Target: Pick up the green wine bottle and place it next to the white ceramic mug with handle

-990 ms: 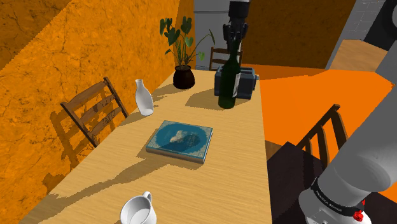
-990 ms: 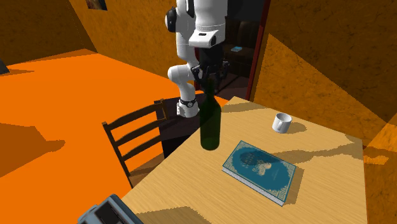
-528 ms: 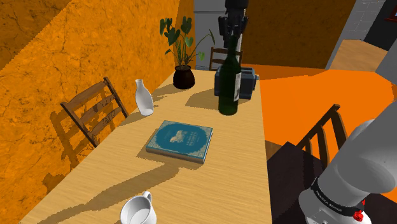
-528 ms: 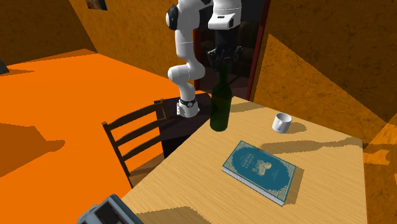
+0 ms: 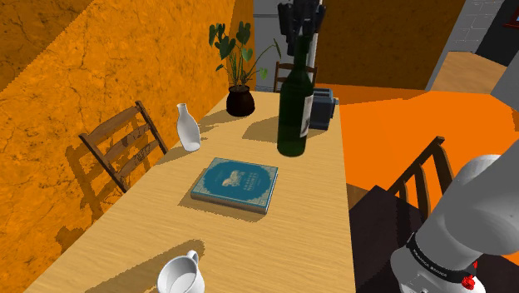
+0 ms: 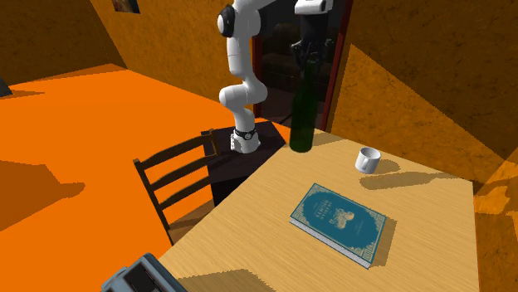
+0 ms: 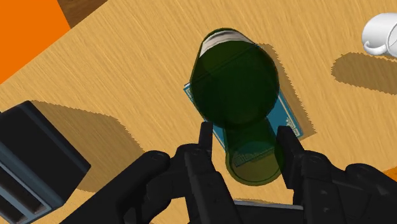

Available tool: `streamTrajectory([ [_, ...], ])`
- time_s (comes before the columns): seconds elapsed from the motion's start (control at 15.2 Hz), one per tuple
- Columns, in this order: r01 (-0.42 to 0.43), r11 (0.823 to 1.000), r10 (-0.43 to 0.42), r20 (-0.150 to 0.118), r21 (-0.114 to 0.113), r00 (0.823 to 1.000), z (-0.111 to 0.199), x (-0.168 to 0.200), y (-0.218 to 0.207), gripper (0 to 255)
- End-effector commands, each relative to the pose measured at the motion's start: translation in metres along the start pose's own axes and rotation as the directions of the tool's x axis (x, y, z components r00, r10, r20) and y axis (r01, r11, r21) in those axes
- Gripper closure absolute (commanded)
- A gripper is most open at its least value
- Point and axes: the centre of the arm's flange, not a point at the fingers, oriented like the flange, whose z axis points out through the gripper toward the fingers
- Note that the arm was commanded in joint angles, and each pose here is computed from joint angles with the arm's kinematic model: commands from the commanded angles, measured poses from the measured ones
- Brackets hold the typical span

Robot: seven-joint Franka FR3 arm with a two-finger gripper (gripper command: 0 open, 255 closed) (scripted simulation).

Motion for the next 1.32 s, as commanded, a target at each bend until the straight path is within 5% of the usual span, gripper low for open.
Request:
streamTrajectory([
  [0.0, -0.002, 1.0, 0.002, 0.0, 0.0, 1.0, -0.011, -0.013, -0.021, 255],
  [1.25, -0.002, 1.0, 0.002, 0.0, 0.0, 1.0, -0.097, -0.133, -0.223, 255],
])
